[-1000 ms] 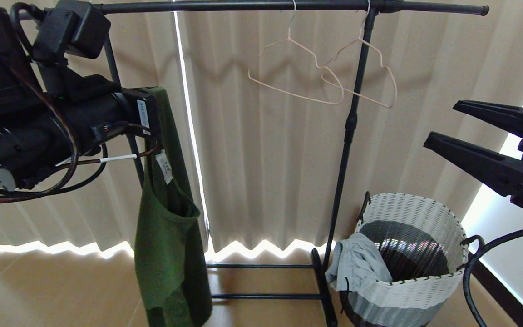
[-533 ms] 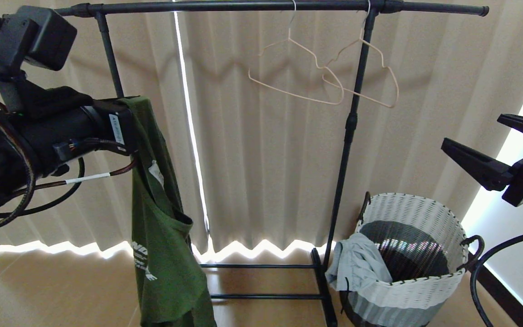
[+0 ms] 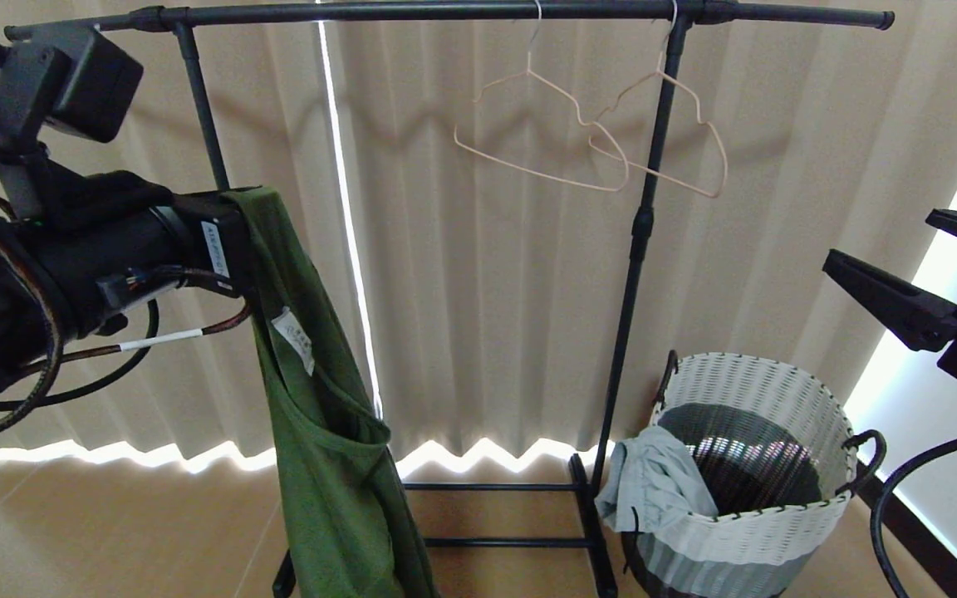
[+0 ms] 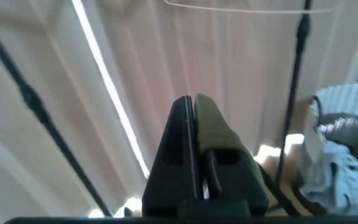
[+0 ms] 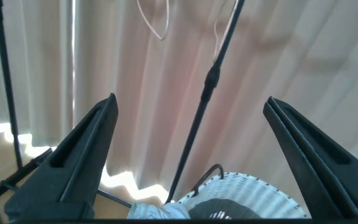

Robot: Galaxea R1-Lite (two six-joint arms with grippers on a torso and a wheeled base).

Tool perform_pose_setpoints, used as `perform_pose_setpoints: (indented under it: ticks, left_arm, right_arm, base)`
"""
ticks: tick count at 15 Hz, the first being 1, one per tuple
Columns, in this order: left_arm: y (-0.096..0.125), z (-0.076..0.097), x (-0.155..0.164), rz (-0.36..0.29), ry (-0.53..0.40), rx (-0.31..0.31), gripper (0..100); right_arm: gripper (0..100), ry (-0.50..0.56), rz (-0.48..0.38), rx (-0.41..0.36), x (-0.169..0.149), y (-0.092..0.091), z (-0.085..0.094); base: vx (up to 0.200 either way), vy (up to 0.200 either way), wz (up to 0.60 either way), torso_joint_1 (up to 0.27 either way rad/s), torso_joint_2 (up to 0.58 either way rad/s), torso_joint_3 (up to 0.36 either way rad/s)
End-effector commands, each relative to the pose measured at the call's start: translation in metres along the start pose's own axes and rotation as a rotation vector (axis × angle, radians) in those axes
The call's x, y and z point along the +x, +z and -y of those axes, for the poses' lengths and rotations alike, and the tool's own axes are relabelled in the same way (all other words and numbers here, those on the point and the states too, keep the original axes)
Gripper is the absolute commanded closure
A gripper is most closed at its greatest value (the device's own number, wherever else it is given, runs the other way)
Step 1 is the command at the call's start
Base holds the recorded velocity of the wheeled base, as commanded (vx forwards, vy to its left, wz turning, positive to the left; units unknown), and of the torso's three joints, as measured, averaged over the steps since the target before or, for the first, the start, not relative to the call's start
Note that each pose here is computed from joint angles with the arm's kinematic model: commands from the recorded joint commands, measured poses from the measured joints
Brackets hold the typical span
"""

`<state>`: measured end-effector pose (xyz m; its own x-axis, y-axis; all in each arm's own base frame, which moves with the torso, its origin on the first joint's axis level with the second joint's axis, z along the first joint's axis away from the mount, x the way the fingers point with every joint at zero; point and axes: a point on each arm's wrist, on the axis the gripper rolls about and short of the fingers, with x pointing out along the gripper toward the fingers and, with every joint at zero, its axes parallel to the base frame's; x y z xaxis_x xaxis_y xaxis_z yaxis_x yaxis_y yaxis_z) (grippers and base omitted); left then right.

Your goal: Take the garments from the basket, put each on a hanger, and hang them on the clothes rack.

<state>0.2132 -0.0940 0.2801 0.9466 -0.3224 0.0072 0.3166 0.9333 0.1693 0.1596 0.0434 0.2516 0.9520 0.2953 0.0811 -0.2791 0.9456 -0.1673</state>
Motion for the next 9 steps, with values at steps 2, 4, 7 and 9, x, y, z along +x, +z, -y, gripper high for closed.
perform_pose_setpoints:
  ticks: [2, 4, 7, 9]
  left_arm:
    - [-0.024, 0.008, -0.020, -0.037, -0.163, -0.003, 100]
    - [-0.029, 0.008, -0.026, -0.015, -0.188, -0.008, 100]
    - [-0.042, 0.010, -0.025, 0.016, -0.185, -0.037, 100]
    - [-0.051, 0.013, -0.022, 0.008, -0.191, -0.042, 100]
  right_arm:
    - [0, 0.001, -0.037, 0.004, -0.004, -0.011, -0.002]
    - [0, -0.013, -0.024, 0.001, -0.009, -0.007, 0.000]
    - [0, -0.108, -0.039, -0.013, -0.013, -0.010, 0.015]
    - [0, -0.131, -0.043, -0.016, -0.014, -0.010, 0.018]
  base:
    - [0.000, 0.000, 0.00, 0.000, 0.00, 0.000]
    - [0.000, 0.000, 0.00, 0.000, 0.00, 0.000]
    - [0.000, 0.000, 0.00, 0.000, 0.00, 0.000]
    - [0.000, 0.000, 0.00, 0.000, 0.00, 0.000]
